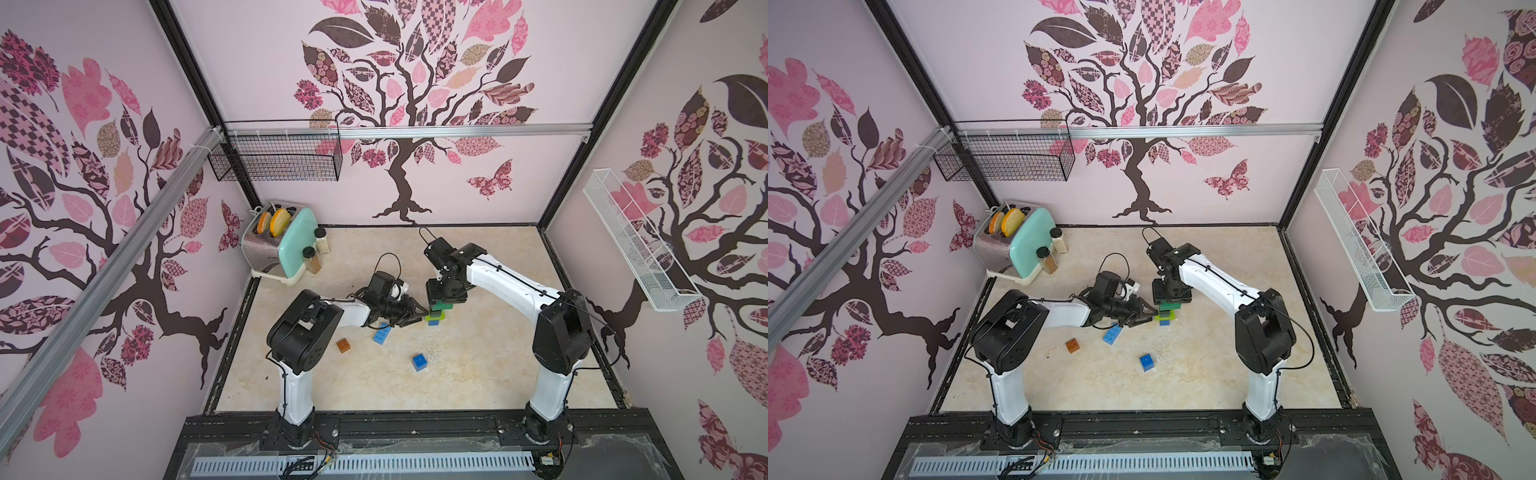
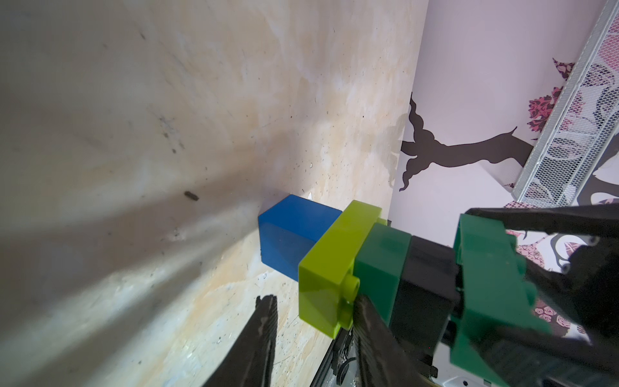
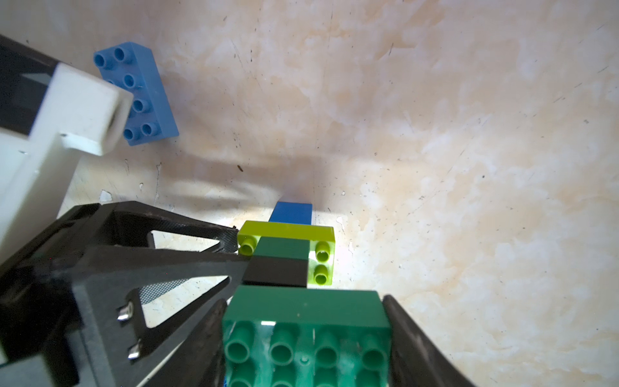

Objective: Assemble the letter f with lego
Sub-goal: Assemble the lego brick with the lego brick.

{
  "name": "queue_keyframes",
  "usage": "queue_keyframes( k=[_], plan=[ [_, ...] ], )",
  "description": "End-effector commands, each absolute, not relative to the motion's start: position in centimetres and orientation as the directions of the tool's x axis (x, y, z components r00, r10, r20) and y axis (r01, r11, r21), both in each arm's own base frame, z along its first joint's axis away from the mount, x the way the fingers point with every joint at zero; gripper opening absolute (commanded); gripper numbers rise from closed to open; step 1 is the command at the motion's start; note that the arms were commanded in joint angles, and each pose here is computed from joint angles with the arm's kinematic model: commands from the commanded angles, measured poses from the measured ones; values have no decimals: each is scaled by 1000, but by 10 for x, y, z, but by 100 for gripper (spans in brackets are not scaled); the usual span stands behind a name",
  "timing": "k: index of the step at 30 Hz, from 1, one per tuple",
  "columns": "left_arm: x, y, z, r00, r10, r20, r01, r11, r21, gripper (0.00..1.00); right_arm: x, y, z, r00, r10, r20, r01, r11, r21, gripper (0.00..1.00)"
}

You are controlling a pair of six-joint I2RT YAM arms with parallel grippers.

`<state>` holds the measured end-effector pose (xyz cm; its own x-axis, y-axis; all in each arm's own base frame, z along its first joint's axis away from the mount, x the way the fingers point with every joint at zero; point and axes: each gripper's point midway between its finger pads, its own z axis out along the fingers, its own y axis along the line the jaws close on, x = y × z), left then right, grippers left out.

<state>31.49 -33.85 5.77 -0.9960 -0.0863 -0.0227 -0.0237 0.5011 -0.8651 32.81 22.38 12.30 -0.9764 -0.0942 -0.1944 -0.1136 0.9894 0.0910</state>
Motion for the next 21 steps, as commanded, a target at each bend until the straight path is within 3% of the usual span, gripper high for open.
queue_keyframes(
  k=[1, 21],
  plan=[
    [294, -314, 7, -986, -144, 85, -158, 633, -758, 40, 320, 213, 108, -983, -86, -161, -93, 995, 39, 61],
    [294, -313, 9, -982, -166, 89, -175, 635, -753, 40, 312, 209, 104, -984, -86, -159, -91, 996, 21, 61]
  ],
)
